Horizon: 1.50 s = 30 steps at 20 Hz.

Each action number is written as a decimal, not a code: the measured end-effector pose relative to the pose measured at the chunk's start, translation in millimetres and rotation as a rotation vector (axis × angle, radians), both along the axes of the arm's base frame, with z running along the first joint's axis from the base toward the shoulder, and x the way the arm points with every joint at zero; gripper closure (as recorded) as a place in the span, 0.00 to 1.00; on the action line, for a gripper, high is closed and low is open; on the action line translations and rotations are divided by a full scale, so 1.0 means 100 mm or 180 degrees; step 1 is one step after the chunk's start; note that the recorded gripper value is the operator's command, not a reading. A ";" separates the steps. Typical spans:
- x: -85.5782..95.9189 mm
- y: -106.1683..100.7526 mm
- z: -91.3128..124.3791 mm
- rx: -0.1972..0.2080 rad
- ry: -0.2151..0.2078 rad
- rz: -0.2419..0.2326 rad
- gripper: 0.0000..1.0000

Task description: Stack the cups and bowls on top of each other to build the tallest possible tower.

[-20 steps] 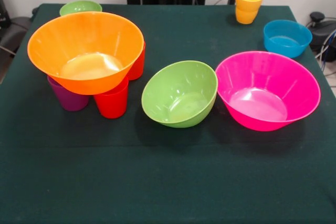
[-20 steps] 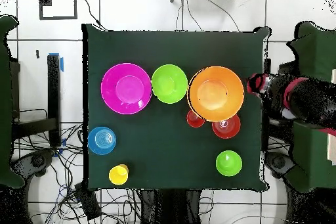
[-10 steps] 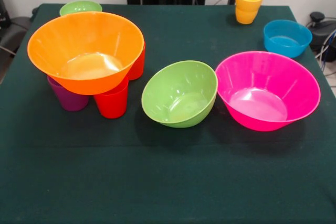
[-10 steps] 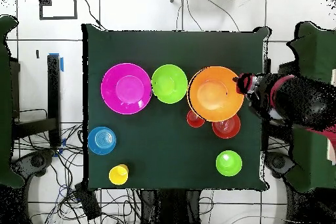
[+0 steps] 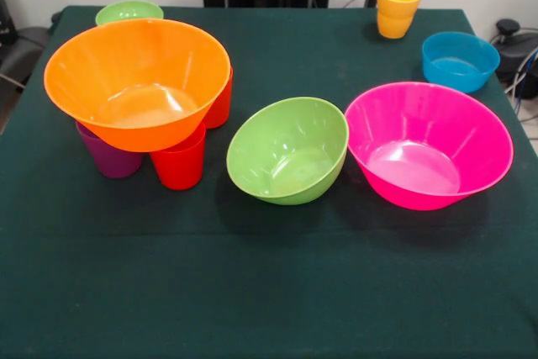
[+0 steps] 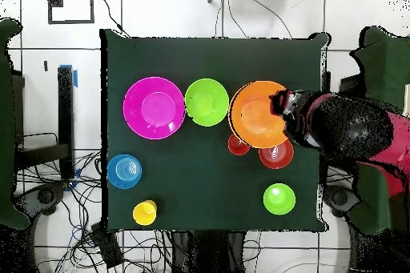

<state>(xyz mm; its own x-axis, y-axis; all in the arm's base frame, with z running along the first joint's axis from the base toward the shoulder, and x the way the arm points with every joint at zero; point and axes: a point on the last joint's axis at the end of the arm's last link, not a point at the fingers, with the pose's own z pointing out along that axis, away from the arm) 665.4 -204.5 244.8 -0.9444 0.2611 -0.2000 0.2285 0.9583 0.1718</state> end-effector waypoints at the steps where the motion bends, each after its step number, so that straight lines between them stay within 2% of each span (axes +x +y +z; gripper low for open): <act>1: 0.01 0.02 -0.01 -0.0007 -0.0010 -0.0015 0.00; 4: 0.07 0.18 -0.05 -0.0053 -0.0082 -0.0103 0.00; 9: 0.13 0.41 -0.09 -0.0092 -0.0121 -0.0186 0.00; 16: 0.14 0.64 -0.14 -0.0130 -0.0095 -0.0270 0.00; 25: 0.11 0.78 -0.10 -0.0252 -0.0064 -0.0279 0.00; 30: 0.07 0.95 -0.14 -0.0327 -0.0014 -0.0227 0.00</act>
